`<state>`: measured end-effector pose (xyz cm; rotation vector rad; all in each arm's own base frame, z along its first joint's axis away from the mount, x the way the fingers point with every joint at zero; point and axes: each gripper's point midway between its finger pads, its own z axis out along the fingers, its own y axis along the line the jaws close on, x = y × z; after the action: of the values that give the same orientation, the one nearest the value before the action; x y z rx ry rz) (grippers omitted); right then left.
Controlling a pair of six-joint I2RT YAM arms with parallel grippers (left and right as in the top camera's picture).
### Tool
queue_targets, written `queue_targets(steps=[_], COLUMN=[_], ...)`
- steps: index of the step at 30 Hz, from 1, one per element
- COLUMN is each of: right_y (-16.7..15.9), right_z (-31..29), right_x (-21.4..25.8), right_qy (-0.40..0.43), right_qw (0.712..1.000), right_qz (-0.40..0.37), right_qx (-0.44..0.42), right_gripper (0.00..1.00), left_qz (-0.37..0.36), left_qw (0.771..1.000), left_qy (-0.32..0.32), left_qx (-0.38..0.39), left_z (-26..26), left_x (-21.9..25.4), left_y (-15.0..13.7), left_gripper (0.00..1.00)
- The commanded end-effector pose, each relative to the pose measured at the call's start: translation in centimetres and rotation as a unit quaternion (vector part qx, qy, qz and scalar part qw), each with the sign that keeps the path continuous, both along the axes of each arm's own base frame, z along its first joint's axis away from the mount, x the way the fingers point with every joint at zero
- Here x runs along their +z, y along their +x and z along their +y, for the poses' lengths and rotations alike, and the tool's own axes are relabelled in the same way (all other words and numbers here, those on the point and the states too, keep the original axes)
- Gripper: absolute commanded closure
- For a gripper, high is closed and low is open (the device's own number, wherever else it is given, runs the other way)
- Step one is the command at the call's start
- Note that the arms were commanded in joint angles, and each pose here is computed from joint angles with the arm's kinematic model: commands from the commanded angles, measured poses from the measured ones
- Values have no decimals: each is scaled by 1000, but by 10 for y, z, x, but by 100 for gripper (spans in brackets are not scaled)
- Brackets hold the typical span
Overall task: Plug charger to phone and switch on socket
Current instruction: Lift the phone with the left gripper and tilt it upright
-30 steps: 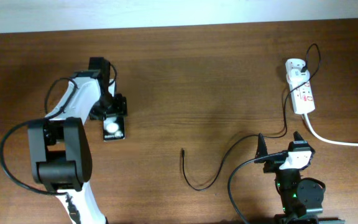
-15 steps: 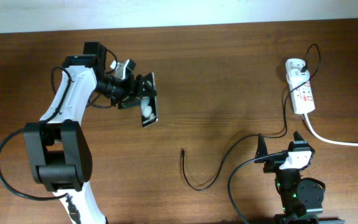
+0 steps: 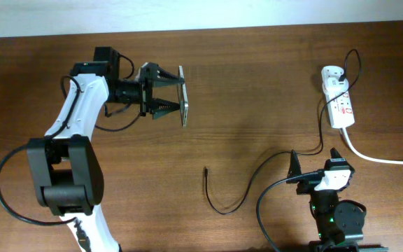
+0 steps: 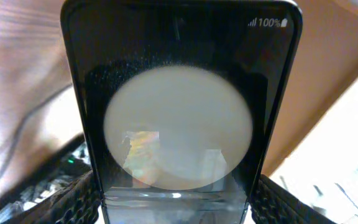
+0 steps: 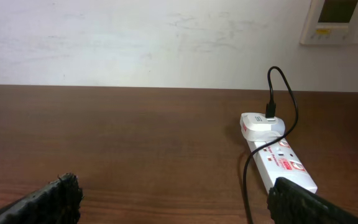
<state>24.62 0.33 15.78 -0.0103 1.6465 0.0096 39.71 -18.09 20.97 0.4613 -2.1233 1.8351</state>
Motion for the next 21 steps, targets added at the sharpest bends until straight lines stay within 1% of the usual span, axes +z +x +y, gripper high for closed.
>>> queue_targets(steps=[1,3,4,12,21], right_y=[0,0,0,0,0], right_z=[3,3,3,3,3], right_x=[-3,-3,-3,-3,-3], right_qy=[2,2,2,2,2], right_qw=[1000,1000,1000,1000,1000], right_qz=[2,2,2,2,2], right_qx=[7,7,7,7,7], right_gripper=[1,1,1,1,1], left_qz=[61,97,113,160,161], left_qw=[997,993,991,985,985], left_qy=[-50,-70,-70,-69,-64], left_qx=[2,3,4,10,11], left_z=[-1,0,0,3,2], left_x=[22,29,29,29,28], left_y=[2,2,2,3,3], left_gripper=[100,100,100,100,100])
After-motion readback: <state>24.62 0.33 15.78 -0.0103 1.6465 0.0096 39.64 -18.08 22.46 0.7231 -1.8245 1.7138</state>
